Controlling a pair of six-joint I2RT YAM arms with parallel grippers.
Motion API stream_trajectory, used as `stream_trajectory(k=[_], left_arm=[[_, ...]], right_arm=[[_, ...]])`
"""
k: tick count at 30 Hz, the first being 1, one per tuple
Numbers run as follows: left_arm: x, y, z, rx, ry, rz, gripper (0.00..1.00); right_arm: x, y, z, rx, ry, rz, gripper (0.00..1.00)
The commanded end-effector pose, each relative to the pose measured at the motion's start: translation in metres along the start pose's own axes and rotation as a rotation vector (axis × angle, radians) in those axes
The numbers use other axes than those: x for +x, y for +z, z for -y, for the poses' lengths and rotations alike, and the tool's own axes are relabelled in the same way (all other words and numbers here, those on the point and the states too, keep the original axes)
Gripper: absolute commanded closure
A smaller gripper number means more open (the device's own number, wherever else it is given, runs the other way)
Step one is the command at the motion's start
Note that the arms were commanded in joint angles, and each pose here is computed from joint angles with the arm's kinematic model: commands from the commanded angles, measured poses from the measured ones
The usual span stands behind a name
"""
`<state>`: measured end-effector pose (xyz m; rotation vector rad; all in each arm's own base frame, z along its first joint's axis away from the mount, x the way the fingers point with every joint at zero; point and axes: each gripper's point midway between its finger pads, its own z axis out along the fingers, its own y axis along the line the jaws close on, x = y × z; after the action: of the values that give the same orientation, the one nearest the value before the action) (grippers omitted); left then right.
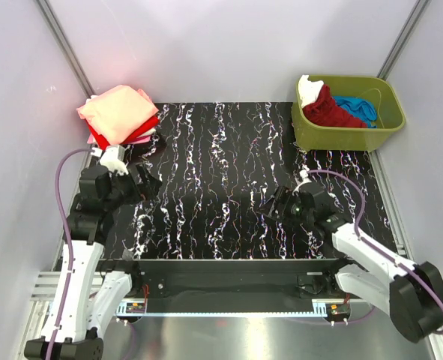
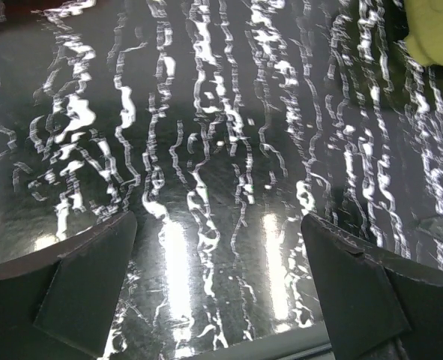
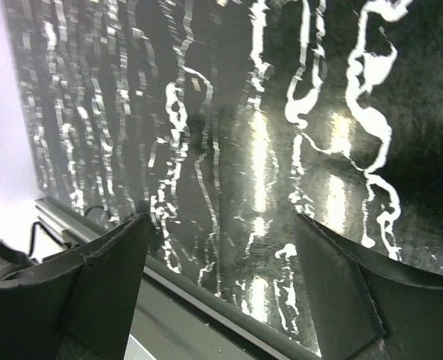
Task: Fold and stack the t-shirts
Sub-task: Grab the tshirt from the pile
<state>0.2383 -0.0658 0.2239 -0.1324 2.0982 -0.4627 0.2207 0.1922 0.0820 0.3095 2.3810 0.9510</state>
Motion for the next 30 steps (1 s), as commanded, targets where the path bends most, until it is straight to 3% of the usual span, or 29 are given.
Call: stream_trajectory(k=[1, 5, 6, 8, 9, 12, 15, 18, 25, 30], left_arm=[[-0.013, -0.005, 0.030, 0.146, 0.039, -0.003, 0.01], [-0.010, -0.006, 0.021, 0.107, 0.038, 0.031, 0.01], [-0.012, -0.008, 0.017, 0.083, 0.039, 0.041, 0.01], [-0.016, -0.012, 0.021, 0.097, 0.041, 0.073, 0.01], [-0.014, -0.011, 0.019, 0.091, 0.034, 0.078, 0.01], [-0.011, -0.008, 0.012, 0.057, 0.015, 0.057, 0.01], [-0.007, -0.002, 0.012, 0.057, 0.016, 0.019, 0.01], [-0.007, -0.001, 0.011, 0.052, 0.015, 0.018, 0.01], [-0.009, -0.005, 0.010, 0.044, 0.016, 0.045, 0.01], [-0.009, -0.004, 0.010, 0.049, 0.016, 0.044, 0.01]], right_arm=[[-0.009, -0.011, -0.015, -0.064, -0.031, 0.041, 0.15], [-0.046, -0.035, -0.037, -0.038, -0.121, 0.152, 0.14], [-0.072, -0.051, -0.065, -0.070, -0.162, 0.227, 0.13], [-0.105, -0.068, -0.076, -0.005, -0.219, 0.326, 0.06], [-0.134, -0.086, -0.102, -0.011, -0.271, 0.402, 0.00], [-0.203, -0.113, -0.120, 0.150, -0.344, 0.573, 0.00], [-0.271, -0.130, -0.114, 0.320, -0.319, 0.669, 0.00], [-0.328, -0.131, -0.090, 0.390, -0.201, 0.665, 0.00], [-0.396, -0.081, -0.036, 0.489, -0.119, 0.555, 0.02], [-0.439, -0.057, 0.022, 0.487, 0.009, 0.530, 0.18]])
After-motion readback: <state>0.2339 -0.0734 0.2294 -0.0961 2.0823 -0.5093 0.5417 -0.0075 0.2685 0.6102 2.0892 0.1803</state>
